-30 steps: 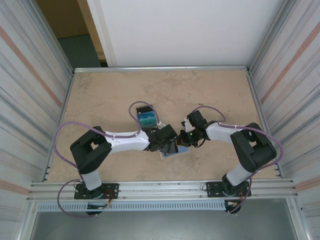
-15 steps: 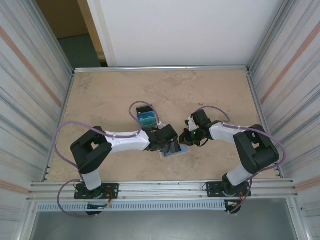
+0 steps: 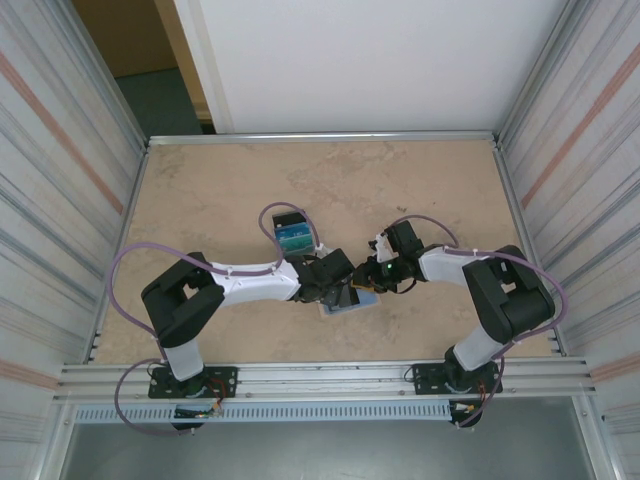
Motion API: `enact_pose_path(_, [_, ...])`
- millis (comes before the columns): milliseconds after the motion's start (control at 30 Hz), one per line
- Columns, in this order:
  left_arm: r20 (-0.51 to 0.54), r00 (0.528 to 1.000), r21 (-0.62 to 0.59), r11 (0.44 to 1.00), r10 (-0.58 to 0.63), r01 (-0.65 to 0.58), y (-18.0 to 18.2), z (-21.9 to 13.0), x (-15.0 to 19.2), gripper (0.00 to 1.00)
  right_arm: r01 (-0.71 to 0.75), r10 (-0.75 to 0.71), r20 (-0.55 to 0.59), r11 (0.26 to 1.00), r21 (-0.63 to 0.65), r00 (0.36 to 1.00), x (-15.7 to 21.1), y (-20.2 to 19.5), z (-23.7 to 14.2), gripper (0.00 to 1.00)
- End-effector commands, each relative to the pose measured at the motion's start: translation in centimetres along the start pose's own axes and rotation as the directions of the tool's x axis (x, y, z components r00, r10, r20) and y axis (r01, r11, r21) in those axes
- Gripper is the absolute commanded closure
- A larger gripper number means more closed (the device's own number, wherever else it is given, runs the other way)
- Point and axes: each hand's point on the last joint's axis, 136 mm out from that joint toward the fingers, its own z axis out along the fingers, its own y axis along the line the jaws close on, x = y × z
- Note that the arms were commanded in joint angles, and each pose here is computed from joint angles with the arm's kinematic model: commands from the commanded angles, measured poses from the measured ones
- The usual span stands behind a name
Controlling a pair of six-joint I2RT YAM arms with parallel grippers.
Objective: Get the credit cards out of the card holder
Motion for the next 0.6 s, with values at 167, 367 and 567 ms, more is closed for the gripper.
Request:
enact_pose_path(167, [-0.066, 0.998, -0.058, 0.998, 0.023, -0.027, 1.0, 0.9, 1.8, 0.41, -0.054, 0.054, -0.043, 0.998, -0.010, 0.998, 1.1, -1.1, 1.1, 0.82])
enact_pose_path(367, [-0.070, 0.997, -0.056, 0.998, 0.018, -0.022, 0.9, 1.0, 1.9, 0.41, -0.044, 0.041, -0.044, 0.997, -0.063, 0.998, 1.1, -0.1, 1.0, 0.80])
enact_pose_path(567, [-0.066, 0.998, -0.058, 0.998, 0.014, -0.018, 1.0, 0.9, 1.9, 0.41, -0.036, 0.035, -0.028, 0.999, -0.023, 0.999, 0.9, -0.6, 0.6, 0.95])
